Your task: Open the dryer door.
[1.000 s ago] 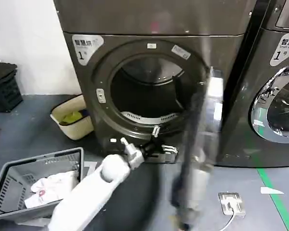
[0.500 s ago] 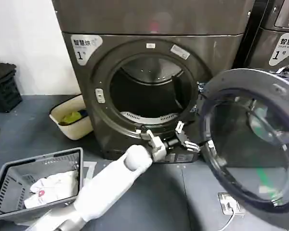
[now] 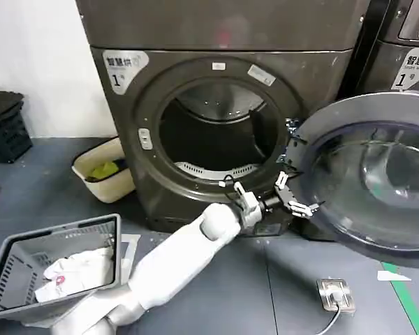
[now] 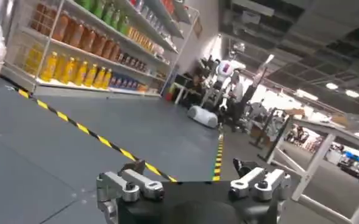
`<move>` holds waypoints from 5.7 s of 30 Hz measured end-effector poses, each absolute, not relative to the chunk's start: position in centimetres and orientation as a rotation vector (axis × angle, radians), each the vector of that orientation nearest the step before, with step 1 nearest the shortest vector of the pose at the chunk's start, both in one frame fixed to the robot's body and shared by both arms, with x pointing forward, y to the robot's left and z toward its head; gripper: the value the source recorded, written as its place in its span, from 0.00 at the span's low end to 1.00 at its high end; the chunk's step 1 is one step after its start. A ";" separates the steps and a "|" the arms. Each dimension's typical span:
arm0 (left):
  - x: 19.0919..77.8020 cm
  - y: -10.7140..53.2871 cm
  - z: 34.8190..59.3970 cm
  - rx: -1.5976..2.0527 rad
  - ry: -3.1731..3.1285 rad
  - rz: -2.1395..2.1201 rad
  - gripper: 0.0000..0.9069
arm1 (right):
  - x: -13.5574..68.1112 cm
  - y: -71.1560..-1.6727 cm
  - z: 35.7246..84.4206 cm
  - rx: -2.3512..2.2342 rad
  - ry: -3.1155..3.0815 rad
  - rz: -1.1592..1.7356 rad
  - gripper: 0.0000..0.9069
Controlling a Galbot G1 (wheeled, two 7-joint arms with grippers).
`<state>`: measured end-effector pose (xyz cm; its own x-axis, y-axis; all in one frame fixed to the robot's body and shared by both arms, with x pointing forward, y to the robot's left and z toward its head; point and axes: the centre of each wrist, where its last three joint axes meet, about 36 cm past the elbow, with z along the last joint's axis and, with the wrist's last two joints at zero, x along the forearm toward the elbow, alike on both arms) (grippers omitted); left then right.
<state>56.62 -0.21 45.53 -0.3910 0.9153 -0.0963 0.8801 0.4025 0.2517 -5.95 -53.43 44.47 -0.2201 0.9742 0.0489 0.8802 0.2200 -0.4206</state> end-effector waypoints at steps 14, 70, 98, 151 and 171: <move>55.5 1.0 45.4 1.580 2.476 0.217 1.00 | -5.6 -53.5 44.0 -1.777 -2.169 0.416 1.00; 40.2 34.8 51.3 -0.106 3.628 -0.409 1.00 | -7.8 -55.4 41.8 -1.964 -2.108 0.308 1.00; 42.2 48.1 52.2 -1.059 3.620 -1.309 1.00 | -6.2 -55.1 41.3 -1.902 -2.203 0.286 1.00; 43.0 50.2 51.0 -1.241 3.694 -1.531 1.00 | -6.0 -54.3 40.2 -1.880 -2.237 0.276 1.00; 42.9 49.6 51.9 -1.305 3.734 -1.363 1.00 | -5.9 -54.2 39.6 -1.871 -2.241 0.267 1.00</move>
